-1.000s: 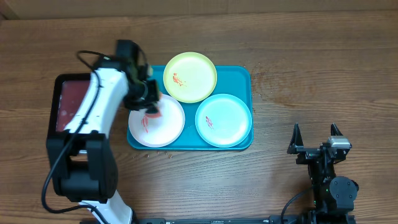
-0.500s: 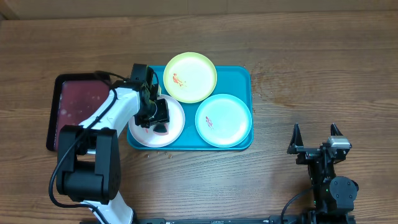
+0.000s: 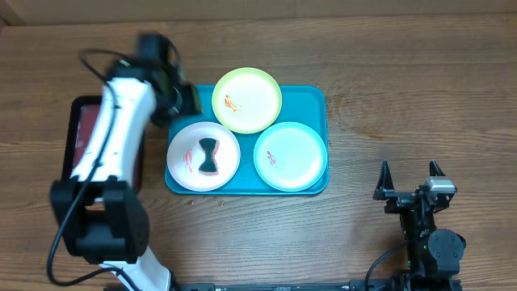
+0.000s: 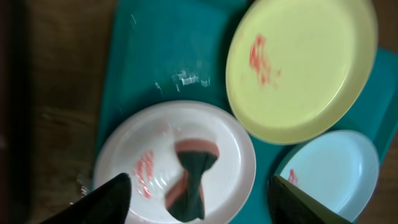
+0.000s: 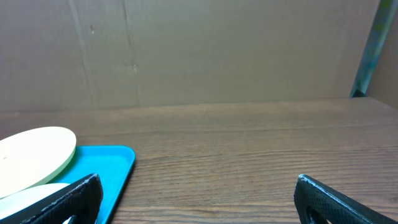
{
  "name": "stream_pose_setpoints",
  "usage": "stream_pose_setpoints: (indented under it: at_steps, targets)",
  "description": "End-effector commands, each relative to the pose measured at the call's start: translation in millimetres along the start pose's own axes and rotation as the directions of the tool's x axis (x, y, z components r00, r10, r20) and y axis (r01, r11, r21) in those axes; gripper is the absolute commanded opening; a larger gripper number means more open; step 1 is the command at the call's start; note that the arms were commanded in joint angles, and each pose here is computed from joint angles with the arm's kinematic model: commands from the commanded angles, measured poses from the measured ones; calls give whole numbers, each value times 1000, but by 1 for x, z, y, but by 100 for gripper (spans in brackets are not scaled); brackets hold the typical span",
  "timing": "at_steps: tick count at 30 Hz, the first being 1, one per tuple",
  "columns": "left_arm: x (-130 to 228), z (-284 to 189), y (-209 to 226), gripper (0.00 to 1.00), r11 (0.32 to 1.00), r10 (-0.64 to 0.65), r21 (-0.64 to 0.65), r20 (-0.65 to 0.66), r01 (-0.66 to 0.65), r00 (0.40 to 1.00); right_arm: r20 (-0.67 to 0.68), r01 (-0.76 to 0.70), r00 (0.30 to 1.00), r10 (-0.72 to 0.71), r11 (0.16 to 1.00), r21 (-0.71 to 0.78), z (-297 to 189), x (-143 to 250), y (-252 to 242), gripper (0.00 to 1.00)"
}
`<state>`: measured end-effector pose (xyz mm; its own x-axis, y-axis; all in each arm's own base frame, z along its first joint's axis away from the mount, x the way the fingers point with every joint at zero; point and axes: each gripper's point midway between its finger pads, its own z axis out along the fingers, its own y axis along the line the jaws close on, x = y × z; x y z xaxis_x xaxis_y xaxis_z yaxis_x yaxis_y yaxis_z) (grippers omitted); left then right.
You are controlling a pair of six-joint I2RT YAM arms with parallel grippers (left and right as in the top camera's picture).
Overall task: Clean dirty plates on tray and stack at the side
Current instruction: 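Carry the sponge with the left gripper onto the white plate, then lift the left arm and reach the right gripper to the white plate rim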
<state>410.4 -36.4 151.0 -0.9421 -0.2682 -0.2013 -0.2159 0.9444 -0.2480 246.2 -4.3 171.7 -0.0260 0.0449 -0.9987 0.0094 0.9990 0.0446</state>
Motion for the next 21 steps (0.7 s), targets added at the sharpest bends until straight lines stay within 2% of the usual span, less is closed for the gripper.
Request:
stream_pose_setpoints:
  at_steps: [1, 2, 9, 12, 13, 14, 17, 20, 21]
  targets:
    - [-25, -56, 8, 96, 999, -39, 10, 115, 38, 993, 3, 1, 1000, -1, 1000, 8, 0, 2, -2, 100]
    - [-25, -63, 13, 100, 999, -53, 4, 114, 53, 992, 3, 1, 1000, -1, 1000, 8, 0, 2, -2, 100]
    - [-11, -61, 42, 99, 990, -91, -106, 64, 97, 994, 3, 1, 1000, -1, 1000, 9, 0, 2, -2, 100]
    - [-12, -60, 42, 100, 990, -92, -104, 65, 98, 994, 73, 24, 997, -28, 998, 55, -1, -15, -9, 100]
    - [-13, -60, 42, 100, 990, -91, -104, 67, 98, 994, 118, 0, 993, -2, 1000, 18, -1, -26, -3, 100]
    - [-13, -59, 42, 100, 990, -91, -103, 70, 98, 993, 149, -54, 987, 66, 995, -83, -3, -35, 13, 100]
    - [-14, -59, 42, 100, 990, -90, -103, 70, 97, 993, 62, -185, 973, 221, 915, -359, -12, -33, 58, 100]
    - [-13, -59, 42, 100, 990, -90, -103, 68, 97, 994, 108, -161, 967, 231, 880, -446, -21, -49, 72, 100]
    - [-13, -59, 42, 100, 990, -89, -103, 69, 96, 994, 168, -132, 957, 237, 870, -476, -27, -65, 75, 100]
